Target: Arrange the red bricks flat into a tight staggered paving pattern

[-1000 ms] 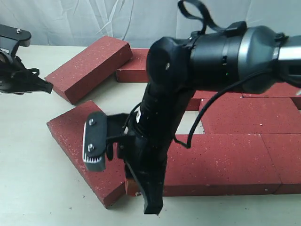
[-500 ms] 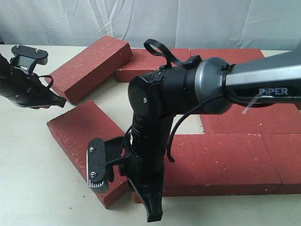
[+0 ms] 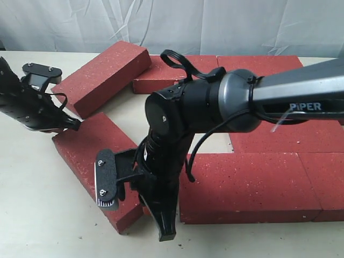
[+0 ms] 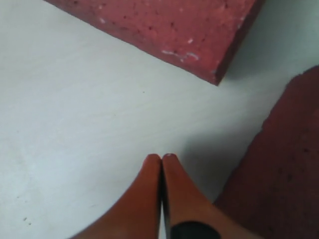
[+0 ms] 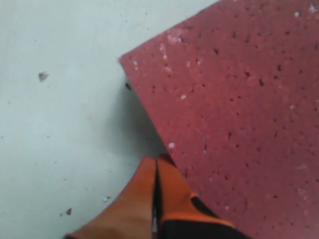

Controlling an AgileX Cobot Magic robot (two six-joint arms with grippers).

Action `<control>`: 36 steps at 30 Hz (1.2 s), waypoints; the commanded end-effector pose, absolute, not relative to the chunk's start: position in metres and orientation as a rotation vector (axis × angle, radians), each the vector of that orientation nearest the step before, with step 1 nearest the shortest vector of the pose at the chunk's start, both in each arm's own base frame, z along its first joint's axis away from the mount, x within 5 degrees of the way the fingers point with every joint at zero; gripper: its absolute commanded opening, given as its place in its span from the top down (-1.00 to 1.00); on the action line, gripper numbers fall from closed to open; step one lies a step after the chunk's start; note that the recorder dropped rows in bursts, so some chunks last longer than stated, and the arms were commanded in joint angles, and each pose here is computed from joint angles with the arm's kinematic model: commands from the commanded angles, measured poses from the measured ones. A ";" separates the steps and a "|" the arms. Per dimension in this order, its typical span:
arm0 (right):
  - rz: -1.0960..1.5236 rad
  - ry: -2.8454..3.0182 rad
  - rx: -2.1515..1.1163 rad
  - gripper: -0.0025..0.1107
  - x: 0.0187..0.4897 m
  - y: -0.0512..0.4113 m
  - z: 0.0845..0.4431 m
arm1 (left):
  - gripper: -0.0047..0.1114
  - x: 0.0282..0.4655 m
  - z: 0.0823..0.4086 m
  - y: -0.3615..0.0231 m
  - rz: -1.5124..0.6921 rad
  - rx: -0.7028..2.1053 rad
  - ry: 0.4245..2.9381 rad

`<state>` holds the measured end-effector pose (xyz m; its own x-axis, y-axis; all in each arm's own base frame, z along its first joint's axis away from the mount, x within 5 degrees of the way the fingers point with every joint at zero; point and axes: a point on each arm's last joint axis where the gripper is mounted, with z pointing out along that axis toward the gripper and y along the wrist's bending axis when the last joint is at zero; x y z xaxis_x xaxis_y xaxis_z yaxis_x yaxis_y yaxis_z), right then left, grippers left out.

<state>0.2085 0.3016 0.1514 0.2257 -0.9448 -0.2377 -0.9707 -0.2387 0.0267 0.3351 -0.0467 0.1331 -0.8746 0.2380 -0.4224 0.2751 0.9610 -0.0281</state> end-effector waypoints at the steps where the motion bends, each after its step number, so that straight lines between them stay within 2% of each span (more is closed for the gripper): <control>1: 0.274 1.817 -2.369 0.97 0.210 0.302 0.152 | 0.92 0.334 0.135 -0.055 -0.143 0.436 2.680; 7: 0.072 1.755 -2.400 0.97 0.221 0.296 0.151 | 0.92 0.328 0.153 -0.057 -0.172 0.506 2.722; 10: -0.103 1.780 -2.290 0.97 0.234 0.294 0.152 | 0.92 0.324 0.164 -0.057 -0.186 0.502 2.710; 16: -0.437 1.825 -2.109 0.97 0.254 0.285 0.158 | 0.92 0.315 0.164 -0.058 -0.220 0.550 2.791; 20: -0.512 1.845 -1.846 0.97 0.269 0.287 0.166 | 0.92 0.314 0.163 -0.058 -0.224 0.553 2.799; 36: -0.613 1.977 -1.782 0.97 0.287 0.261 0.166 | 0.92 0.315 0.163 -0.052 -0.135 0.623 2.797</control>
